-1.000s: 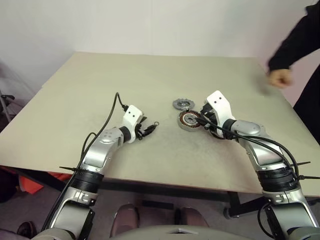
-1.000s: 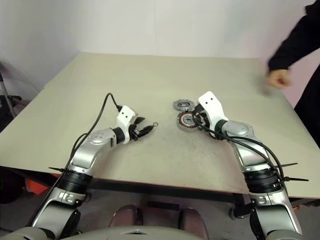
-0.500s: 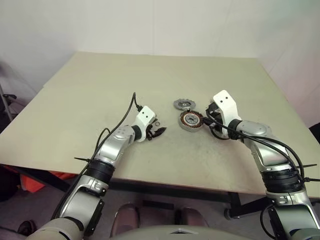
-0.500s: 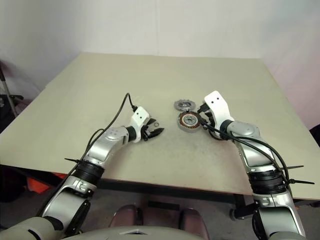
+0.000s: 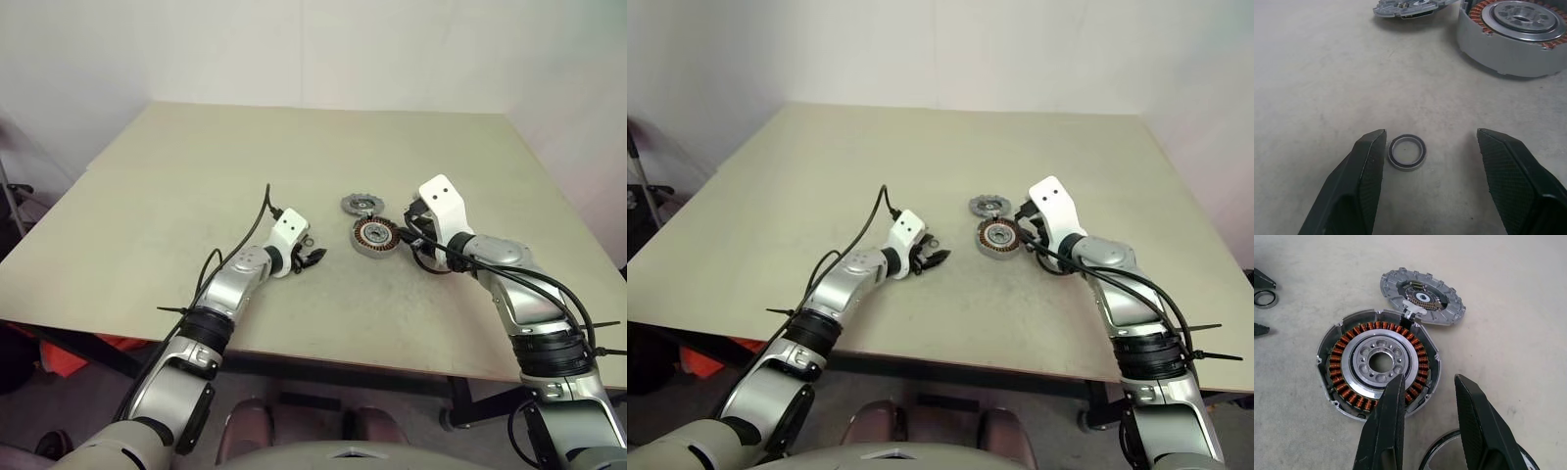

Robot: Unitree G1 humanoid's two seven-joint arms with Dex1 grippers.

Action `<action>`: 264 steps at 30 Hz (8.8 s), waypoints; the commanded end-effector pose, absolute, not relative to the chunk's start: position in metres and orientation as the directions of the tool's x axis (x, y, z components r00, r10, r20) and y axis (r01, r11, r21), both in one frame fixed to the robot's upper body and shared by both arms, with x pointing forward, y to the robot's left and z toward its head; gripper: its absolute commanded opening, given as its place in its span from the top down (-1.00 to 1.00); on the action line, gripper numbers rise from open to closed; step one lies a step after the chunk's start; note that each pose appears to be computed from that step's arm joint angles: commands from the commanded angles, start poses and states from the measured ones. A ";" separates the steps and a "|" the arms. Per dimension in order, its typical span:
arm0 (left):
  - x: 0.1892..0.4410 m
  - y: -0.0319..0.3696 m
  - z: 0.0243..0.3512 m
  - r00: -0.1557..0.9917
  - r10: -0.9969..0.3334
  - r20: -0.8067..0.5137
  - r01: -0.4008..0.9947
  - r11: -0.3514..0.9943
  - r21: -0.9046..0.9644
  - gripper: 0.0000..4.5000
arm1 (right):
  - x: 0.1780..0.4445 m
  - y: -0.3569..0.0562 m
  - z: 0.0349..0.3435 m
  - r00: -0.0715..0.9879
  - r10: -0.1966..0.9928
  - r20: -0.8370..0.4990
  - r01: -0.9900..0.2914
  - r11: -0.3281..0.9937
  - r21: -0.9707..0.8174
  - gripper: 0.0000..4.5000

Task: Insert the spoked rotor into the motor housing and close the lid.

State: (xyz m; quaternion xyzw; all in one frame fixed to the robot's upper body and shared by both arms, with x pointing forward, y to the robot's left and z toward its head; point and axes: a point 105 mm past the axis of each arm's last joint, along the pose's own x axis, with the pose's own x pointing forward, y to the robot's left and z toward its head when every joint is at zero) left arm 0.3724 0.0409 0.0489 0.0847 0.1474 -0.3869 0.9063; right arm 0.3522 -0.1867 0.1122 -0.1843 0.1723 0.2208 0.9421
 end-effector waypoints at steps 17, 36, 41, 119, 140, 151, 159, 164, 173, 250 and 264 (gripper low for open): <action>0.380 0.034 0.049 0.664 -0.650 -0.370 0.714 0.698 0.054 0.48 | 0.360 -0.187 0.130 0.879 0.338 -0.337 -0.438 0.852 -0.288 0.25; 0.378 0.019 0.100 0.628 -0.760 -0.168 0.770 0.638 -0.008 0.68 | 0.359 -0.197 0.140 0.891 0.307 -0.334 -0.420 0.837 -0.351 0.25; 0.377 0.010 0.118 0.592 -0.798 -0.112 0.802 0.597 -0.022 0.68 | 0.341 -0.201 0.140 0.860 0.358 -0.363 -0.482 0.803 -0.350 0.25; 0.382 0.066 0.105 0.712 -0.683 -0.167 0.697 0.715 0.049 -0.06 | 0.360 -0.139 0.119 0.810 0.470 -0.351 -0.567 0.782 -0.261 0.25; 0.375 0.072 0.103 0.728 -0.663 -0.174 0.678 0.734 0.041 -0.06 | 0.368 -0.150 0.101 0.811 0.429 -0.397 -0.541 0.809 -0.231 0.25; 0.376 0.075 0.101 0.739 -0.650 -0.176 0.666 0.744 0.046 -0.06 | 0.372 -0.154 0.095 0.810 0.416 -0.413 -0.530 0.822 -0.211 0.25; 0.377 0.076 0.101 0.743 -0.646 -0.176 0.662 0.748 0.050 -0.08 | 0.376 -0.161 0.098 0.826 0.392 -0.404 -0.503 0.836 -0.218 0.72; 0.376 0.074 0.099 0.738 -0.651 -0.179 0.668 0.742 0.053 -0.08 | 0.375 -0.163 0.101 0.832 0.388 -0.397 -0.499 0.836 -0.227 0.72; 0.375 0.073 0.098 0.733 -0.654 -0.184 0.672 0.739 0.052 -0.08 | 0.376 -0.167 0.110 0.841 0.384 -0.381 -0.491 0.837 -0.240 0.72; 0.381 0.082 0.093 0.748 -0.633 -0.199 0.656 0.752 0.073 -0.08 | 0.378 -0.173 0.115 0.858 0.367 -0.359 -0.455 0.868 -0.199 0.39; 0.381 0.085 0.091 0.753 -0.626 -0.205 0.649 0.757 0.074 -0.08 | 0.376 -0.169 0.104 0.843 0.378 -0.384 -0.475 0.858 -0.198 0.98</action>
